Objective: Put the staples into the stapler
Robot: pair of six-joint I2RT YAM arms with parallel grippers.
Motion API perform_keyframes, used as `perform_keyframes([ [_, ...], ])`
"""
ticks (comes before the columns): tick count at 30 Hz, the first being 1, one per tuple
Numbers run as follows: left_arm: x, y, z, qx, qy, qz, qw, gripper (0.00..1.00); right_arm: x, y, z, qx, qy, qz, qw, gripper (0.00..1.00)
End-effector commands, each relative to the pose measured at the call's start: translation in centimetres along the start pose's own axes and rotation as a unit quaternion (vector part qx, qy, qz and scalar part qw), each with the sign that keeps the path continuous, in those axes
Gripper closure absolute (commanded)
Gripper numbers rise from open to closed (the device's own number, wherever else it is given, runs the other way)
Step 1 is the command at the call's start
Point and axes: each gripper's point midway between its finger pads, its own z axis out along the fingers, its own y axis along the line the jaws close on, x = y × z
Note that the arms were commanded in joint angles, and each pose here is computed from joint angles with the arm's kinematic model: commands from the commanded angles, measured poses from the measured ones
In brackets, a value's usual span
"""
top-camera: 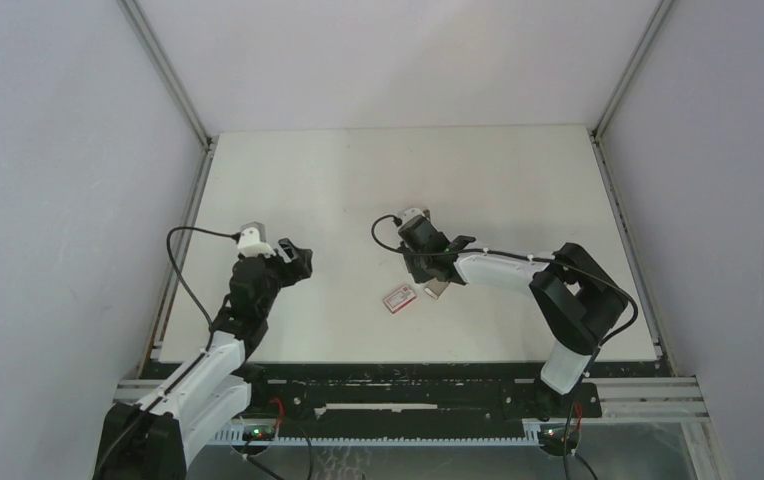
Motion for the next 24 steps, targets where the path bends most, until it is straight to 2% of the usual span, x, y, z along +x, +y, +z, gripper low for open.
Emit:
perform_keyframes([
  [1,0.3,0.2,0.0,0.005,-0.007,0.0,1.0,0.21,-2.3,0.1,-1.5,0.01,-0.045,0.036,0.998,0.89],
  [6,0.1,0.1,0.0,0.006,-0.009,0.0,1.0,0.21,-3.4,0.6,-1.2,0.013,-0.07,0.038,0.997,0.89],
  [24,0.2,0.1,-0.1,0.008,-0.009,0.0,1.0,0.21,-2.6,0.9,0.5,0.014,-0.06,0.037,0.997,0.89],
])
